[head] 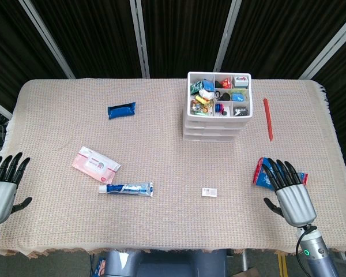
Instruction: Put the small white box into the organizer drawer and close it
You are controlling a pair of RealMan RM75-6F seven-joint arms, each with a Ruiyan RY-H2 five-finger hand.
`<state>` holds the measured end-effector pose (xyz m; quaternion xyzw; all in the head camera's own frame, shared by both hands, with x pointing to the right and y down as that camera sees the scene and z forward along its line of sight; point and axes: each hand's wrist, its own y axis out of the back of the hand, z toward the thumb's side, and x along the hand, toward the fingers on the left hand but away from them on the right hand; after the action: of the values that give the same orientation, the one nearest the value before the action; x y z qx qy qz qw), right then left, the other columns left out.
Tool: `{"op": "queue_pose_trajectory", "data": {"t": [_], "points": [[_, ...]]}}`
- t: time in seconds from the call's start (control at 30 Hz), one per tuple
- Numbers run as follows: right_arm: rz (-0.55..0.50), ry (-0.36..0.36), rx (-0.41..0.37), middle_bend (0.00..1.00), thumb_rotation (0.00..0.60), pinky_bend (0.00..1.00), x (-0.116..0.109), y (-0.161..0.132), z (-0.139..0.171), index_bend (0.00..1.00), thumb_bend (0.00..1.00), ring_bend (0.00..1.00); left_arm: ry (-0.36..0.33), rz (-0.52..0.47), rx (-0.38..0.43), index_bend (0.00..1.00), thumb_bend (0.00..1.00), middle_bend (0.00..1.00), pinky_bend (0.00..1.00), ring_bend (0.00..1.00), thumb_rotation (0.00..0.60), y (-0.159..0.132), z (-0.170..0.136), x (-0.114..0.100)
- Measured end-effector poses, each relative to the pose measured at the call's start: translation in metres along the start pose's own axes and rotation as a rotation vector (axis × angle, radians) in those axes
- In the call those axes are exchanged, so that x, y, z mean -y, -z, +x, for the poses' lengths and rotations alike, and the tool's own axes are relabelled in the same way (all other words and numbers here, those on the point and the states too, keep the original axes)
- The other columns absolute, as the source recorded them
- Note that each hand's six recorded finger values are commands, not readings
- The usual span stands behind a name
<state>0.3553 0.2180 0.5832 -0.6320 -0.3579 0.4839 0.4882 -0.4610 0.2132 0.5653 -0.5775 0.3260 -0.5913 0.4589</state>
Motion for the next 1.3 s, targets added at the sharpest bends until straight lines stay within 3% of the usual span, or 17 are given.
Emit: {"op": "queue_pose_trajectory", "data": {"t": [0.77,0.9,1.0,1.07,1.13,1.2,1.3], "points": [[-0.055,-0.003,0.008,0.0,0.6,0.08,-0.001,-0.002,0.001,0.0,0.13,0.0,0.018,-0.007,0.006,0.02,0.11,0.0,0.0,0.0,0.6,-0.001,0.0,0.002],[-0.07,-0.004,0.009,0.09,0.6,0.09,-0.002,-0.002,0.003,0.0,0.14,0.03,0.014,-0.011,0.012,0.02,0.11,0.0,0.0,0.0,0.6,-0.004,0.0,0.0],[-0.095,0.003,0.011,0.26,0.6,0.24,-0.004,-0.003,0.002,0.05,0.16,0.2,0.012,-0.01,0.014,0.02,0.11,0.0,0.0,0.0,0.6,-0.004,-0.001,0.0],[-0.116,0.008,0.015,0.5,0.6,0.46,-0.006,-0.004,0.0,0.11,0.16,0.46,0.009,-0.011,0.011,0.02,0.11,0.0,0.0,0.0,0.6,-0.004,-0.001,0.0],[-0.153,0.013,0.027,0.65,0.6,0.57,-0.008,-0.006,-0.002,0.12,0.17,0.61,0.005,-0.017,0.007,0.02,0.11,0.0,0.0,0.0,0.6,-0.003,-0.001,-0.001],[-0.205,0.009,0.054,0.74,0.6,0.63,-0.008,-0.008,-0.007,0.12,0.19,0.7,0.004,-0.024,0.007,0.02,0.11,0.0,0.0,0.0,0.6,-0.003,-0.001,-0.001],[-0.295,-0.022,0.108,0.78,0.6,0.64,-0.005,-0.012,-0.016,0.12,0.26,0.74,-0.002,-0.03,0.016,0.02,0.11,0.0,0.0,0.0,0.6,-0.005,0.0,-0.002]]}}
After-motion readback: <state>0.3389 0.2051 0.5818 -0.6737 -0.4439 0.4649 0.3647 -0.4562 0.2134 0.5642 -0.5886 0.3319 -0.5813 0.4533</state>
